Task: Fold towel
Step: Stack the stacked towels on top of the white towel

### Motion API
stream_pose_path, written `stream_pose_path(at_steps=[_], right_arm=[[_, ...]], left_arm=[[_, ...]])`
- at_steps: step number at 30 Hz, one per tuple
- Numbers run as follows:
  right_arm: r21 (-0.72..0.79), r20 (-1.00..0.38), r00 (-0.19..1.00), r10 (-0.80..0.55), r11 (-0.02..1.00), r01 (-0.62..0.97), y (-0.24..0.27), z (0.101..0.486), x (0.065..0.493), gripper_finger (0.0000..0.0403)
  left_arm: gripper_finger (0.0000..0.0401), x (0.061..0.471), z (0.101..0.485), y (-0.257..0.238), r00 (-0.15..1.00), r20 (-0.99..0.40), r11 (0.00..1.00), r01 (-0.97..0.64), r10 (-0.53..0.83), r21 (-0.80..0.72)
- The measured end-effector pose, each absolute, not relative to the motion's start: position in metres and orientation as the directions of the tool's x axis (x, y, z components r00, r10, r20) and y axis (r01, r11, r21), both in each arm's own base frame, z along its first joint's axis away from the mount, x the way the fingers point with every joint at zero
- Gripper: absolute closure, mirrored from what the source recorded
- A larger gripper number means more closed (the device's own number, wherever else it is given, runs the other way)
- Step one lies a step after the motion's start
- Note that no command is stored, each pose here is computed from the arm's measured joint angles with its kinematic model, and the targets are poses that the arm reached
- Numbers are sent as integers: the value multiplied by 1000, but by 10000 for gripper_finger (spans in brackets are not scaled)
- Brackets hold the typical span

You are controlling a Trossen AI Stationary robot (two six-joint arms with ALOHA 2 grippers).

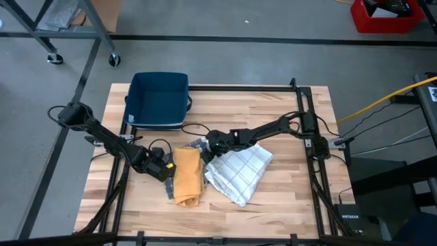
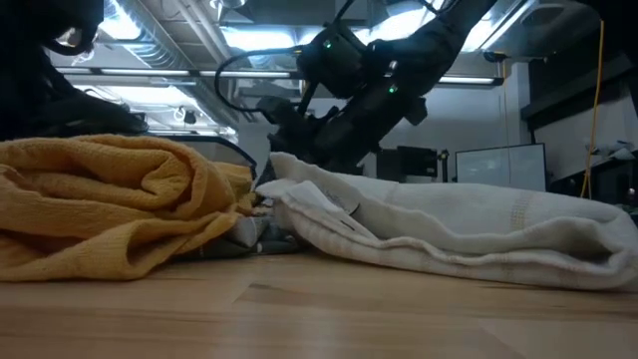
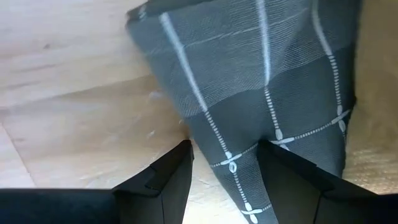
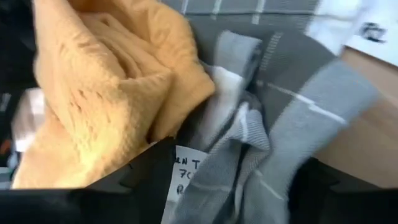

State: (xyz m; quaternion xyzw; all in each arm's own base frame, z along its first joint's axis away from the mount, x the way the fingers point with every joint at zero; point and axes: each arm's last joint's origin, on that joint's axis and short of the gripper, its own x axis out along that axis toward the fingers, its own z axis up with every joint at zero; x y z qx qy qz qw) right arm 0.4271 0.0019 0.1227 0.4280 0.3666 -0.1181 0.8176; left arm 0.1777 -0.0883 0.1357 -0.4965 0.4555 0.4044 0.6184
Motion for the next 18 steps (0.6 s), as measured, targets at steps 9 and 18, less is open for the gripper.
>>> stream_pose_path(at_steps=[9, 18], right_arm=[[685, -625, 767, 146, 573, 450, 7, 108, 440, 217], [708, -591, 791, 158, 573, 414, 8, 116, 449, 320]], left_arm=[[274, 179, 136, -88, 281, -957, 297, -922, 70, -249], [386, 180, 136, -87, 299, -949, 404, -884, 97, -237]])
